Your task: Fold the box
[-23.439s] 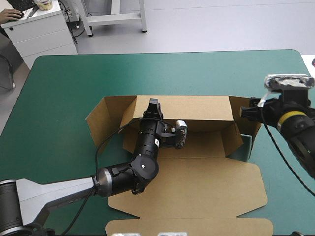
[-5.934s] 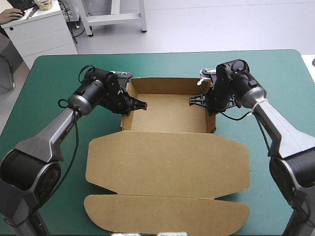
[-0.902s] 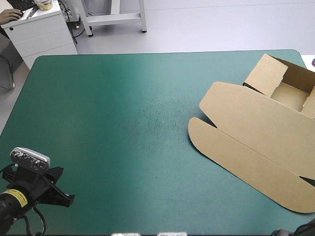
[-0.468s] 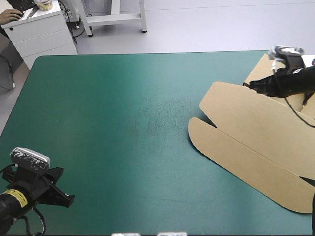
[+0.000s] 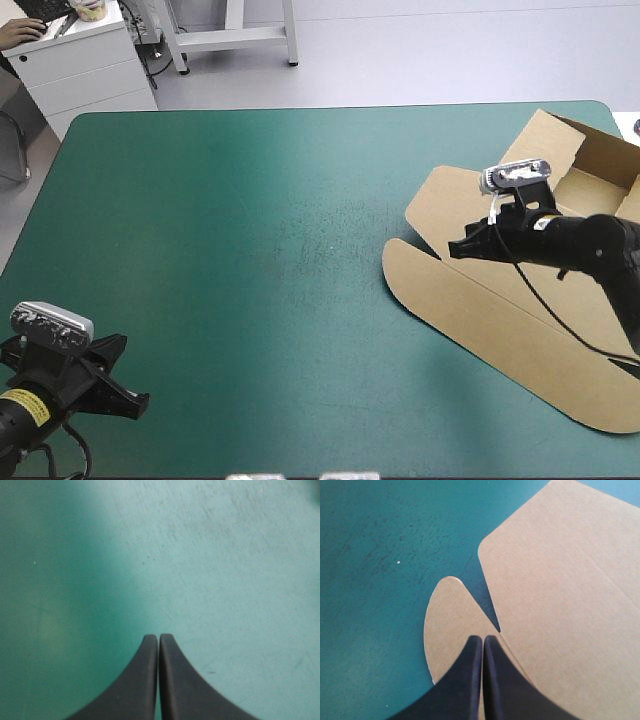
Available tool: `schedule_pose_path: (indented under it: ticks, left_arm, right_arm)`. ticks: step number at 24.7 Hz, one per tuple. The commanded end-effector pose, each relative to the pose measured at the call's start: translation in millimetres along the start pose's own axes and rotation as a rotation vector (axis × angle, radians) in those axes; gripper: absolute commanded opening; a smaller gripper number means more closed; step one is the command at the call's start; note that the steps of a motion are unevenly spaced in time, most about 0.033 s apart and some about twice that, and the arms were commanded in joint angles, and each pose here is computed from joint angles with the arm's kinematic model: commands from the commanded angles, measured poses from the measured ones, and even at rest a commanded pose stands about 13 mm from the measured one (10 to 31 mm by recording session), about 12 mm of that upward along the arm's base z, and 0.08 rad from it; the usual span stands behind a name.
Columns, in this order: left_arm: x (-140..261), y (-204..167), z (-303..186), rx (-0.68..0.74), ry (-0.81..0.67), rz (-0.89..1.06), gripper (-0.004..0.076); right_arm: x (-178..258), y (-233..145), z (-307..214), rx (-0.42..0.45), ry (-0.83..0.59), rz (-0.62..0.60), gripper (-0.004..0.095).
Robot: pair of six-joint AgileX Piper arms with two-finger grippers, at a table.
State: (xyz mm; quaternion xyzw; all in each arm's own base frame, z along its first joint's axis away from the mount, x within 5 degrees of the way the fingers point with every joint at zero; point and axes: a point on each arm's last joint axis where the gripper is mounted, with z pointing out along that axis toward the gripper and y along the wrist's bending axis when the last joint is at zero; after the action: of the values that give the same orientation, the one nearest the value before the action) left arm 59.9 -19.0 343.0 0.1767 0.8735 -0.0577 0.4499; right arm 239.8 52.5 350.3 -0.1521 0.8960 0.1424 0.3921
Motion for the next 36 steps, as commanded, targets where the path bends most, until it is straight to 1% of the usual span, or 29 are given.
schedule_pose_path:
  ticks: [1,3,4,5,6,10,11,15,22,25,29,34,36]
  left_arm:
    - [-9.7,3.1,-11.7,-0.024,-0.167,0.004,-0.0010]
    - [-5.3,5.0,-13.8,-0.045,-0.203,0.019,-0.0010]
    - [-0.8,5.4,-14.3,-0.052,-0.233,0.023,-0.0010]
    - [2.7,5.0,-12.7,-0.050,-0.247,0.024,-0.0010]
    - [9.7,4.5,-11.1,-0.047,-0.275,0.026,-0.0010]
    - [20.6,3.5,-8.7,-0.042,-0.332,0.028,-0.0010]
    - [24.4,3.3,-8.5,-0.041,-0.351,0.028,-0.0010]
    - [34.1,3.9,-5.4,-0.055,-0.362,0.040,-0.0010]
    - [45.2,2.6,10.5,-0.053,-0.322,0.028,-0.0010]
    - [48.3,2.2,15.4,-0.055,-0.321,0.036,-0.0010]
    - [49.2,2.1,15.5,-0.054,-0.329,0.037,-0.0010]
    - [51.6,2.6,10.2,-0.055,-0.360,0.031,-0.0010]
    - [53.4,2.9,7.3,-0.056,-0.373,0.026,-0.0010]
  right_arm:
    - [7.6,7.2,-28.4,0.054,-0.173,-0.046,-0.0010]
    - [22.1,8.8,-34.7,0.076,-0.210,-0.056,-0.0011]
    - [37.0,10.5,-39.1,0.093,-0.231,-0.076,-0.0011]
    - [42.8,11.3,-40.7,0.098,-0.238,-0.093,-0.0015]
    - [55.9,13.0,-44.5,0.109,-0.259,-0.096,-0.0019]
    - [78.3,15.6,-48.5,0.117,-0.272,-0.095,-0.0019]
    - [88.6,16.4,-51.1,0.130,-0.298,-0.093,-0.0019]
    - [113.6,19.2,-55.8,0.145,-0.334,-0.095,-0.0019]
    - [132.0,29.0,-79.9,0.154,-0.397,-0.149,-0.0019]
    - [137.7,29.7,-86.9,0.175,-0.400,-0.143,-0.0019]
    - [150.4,28.0,-91.8,0.216,-0.439,-0.099,-0.0019]
    - [171.1,30.1,-94.7,0.222,-0.483,-0.083,-0.0019]
    - [174.7,32.3,-100.7,0.225,-0.526,-0.090,-0.0019]
